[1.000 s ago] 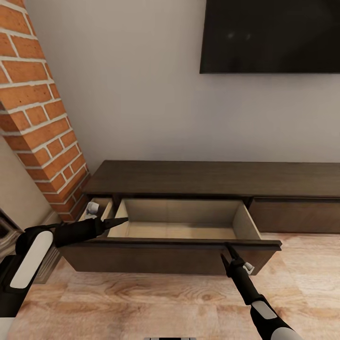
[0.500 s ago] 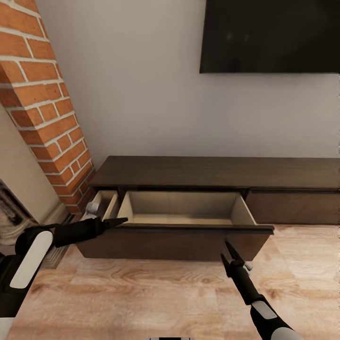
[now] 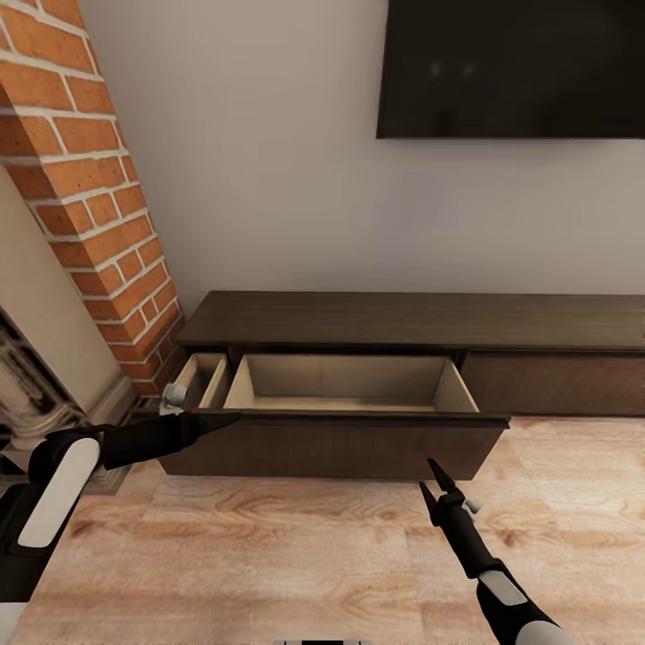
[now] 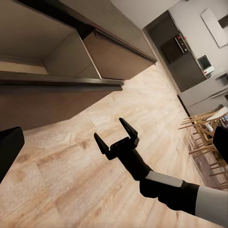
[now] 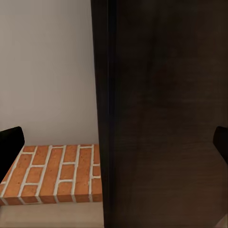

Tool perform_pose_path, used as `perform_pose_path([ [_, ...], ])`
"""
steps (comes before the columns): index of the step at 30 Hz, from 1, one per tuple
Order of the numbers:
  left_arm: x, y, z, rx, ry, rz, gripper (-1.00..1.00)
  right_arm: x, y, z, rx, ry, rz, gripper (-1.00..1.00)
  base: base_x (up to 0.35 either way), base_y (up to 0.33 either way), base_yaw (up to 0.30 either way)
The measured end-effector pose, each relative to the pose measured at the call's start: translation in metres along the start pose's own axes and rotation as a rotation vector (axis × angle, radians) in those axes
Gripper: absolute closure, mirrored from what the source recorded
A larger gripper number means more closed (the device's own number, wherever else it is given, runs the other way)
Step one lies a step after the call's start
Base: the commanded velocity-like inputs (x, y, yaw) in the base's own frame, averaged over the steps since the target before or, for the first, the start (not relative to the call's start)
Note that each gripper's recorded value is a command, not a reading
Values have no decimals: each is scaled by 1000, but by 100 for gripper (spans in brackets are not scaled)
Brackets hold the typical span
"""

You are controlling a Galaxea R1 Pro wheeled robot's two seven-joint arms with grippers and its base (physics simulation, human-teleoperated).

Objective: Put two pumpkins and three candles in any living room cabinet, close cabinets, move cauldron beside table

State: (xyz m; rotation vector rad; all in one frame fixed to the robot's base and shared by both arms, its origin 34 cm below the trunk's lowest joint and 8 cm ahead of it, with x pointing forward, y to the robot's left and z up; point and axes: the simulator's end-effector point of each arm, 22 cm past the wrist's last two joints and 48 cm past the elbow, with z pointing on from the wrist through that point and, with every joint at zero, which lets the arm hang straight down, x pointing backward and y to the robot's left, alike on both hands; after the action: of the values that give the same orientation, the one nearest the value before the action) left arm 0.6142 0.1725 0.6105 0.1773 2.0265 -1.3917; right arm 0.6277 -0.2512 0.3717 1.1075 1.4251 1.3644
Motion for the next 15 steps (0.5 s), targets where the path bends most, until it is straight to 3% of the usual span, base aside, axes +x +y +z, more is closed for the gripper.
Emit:
perform_pose_path([
  [5, -4, -19, -9, 73, -5, 13, -100, -3, 5, 0, -9, 1, -7, -100, -4, 0, 0],
  [15, -14, -43, -24, 107, -16, 57, -100, -6, 32, 4, -57, 3, -24, -100, 0, 0, 0],
])
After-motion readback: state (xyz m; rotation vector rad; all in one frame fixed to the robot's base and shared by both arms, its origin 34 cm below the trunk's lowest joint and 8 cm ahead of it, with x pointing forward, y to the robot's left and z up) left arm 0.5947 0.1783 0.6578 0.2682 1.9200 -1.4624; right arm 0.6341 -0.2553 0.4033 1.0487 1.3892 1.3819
